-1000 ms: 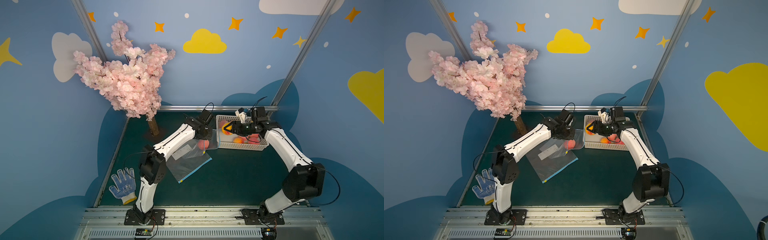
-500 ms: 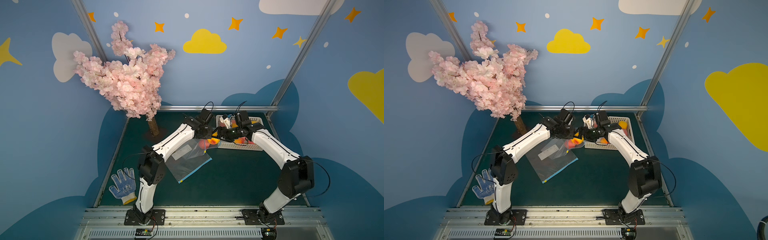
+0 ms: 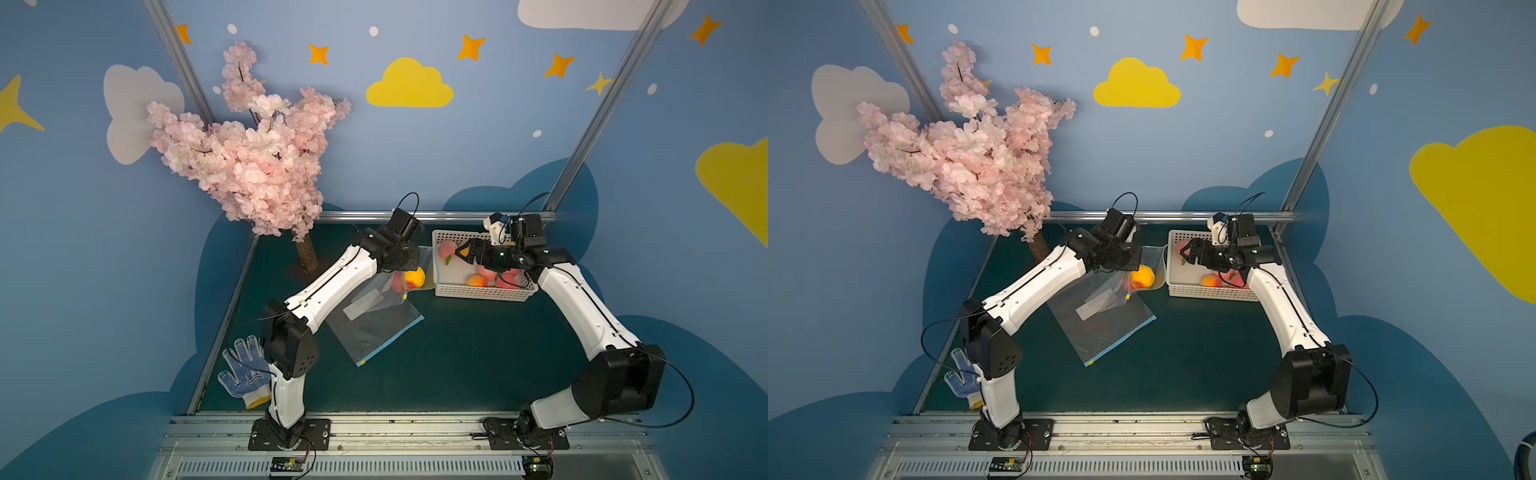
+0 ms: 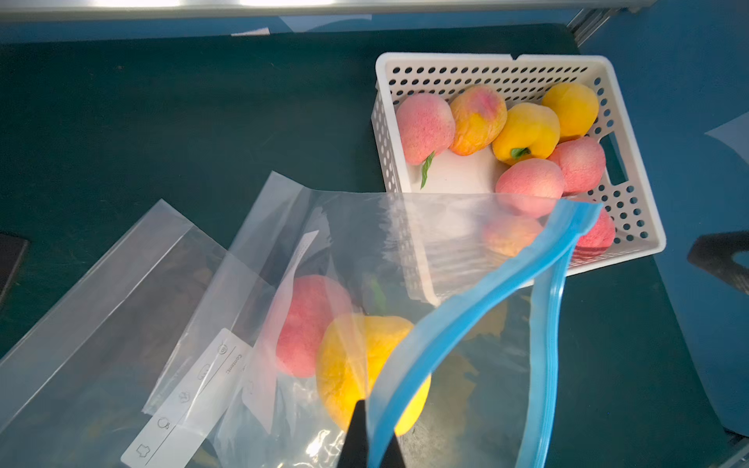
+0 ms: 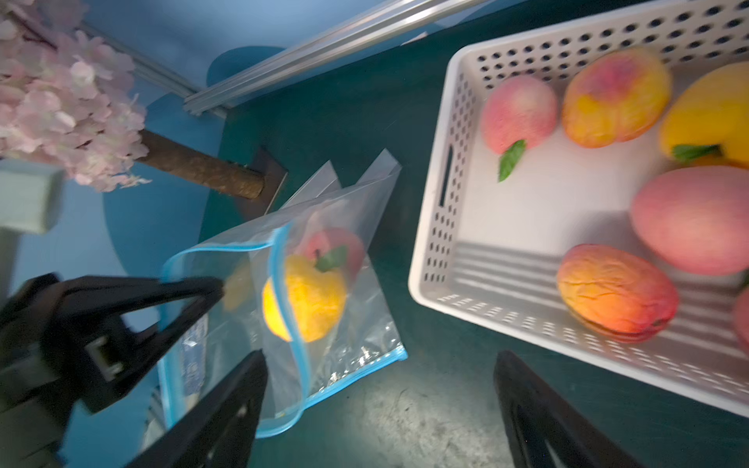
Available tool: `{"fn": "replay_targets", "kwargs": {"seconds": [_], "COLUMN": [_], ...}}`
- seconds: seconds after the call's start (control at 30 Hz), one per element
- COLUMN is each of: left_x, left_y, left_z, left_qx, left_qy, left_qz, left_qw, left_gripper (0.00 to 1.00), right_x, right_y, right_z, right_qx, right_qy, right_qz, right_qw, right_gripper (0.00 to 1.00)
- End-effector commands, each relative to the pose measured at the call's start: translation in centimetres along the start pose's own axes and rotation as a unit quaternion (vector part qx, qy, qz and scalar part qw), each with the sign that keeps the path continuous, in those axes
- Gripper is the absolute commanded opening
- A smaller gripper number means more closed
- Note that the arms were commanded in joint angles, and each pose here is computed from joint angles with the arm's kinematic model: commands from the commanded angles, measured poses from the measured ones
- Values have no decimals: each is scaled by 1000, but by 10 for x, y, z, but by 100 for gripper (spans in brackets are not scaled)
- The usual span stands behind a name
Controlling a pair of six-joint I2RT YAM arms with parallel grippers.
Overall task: Place the peach in a zip-top bag and seal the zipper
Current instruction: Place the peach in the zipper food storage bag, then pick up the peach from the basket.
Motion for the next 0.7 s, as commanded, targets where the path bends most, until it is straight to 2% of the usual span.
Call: {"fn": "replay_targets", "kwargs": {"seconds": [0.0,0.1,0.23,0.43,0.67], "left_x": [22,29,30,16,1], "left_y": [5,6,4,0,-3], "left_z": [4,4,-1,-5,-11], "left_qx": [-16,-21,-25,-23,-16], "left_qy": [14,17,11,1,-16], "left_qz": [-7,-10,-7,9,22], "left_qw": [1000,1000,1000,1000,999], "left_gripper": [3,3,3,3,3], "right_x": [-20,-34,-51,-99,-133], "right_y": [7,18,35,54,56], "right_z": [-46,-73,-105,-138,-161], "right_qx": [-3,-4,-20,-32,-52], "right_qy": [-128,-206,-318,-371,-376], "right_qz": [-6,-9,-18,31,65], "right_qw": [992,979,948,928,923], "right_gripper": [89,89,89,91,91]}}
Point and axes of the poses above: each gripper's point midway between its finger pads, its own x axis back along the fingers, its own z axis along the line the jaws close on, y = z × x, the point moved 7 cm from there along x, back along the fingers, and after that the axes turned 12 degrees about -x, right-handed, at the moved point
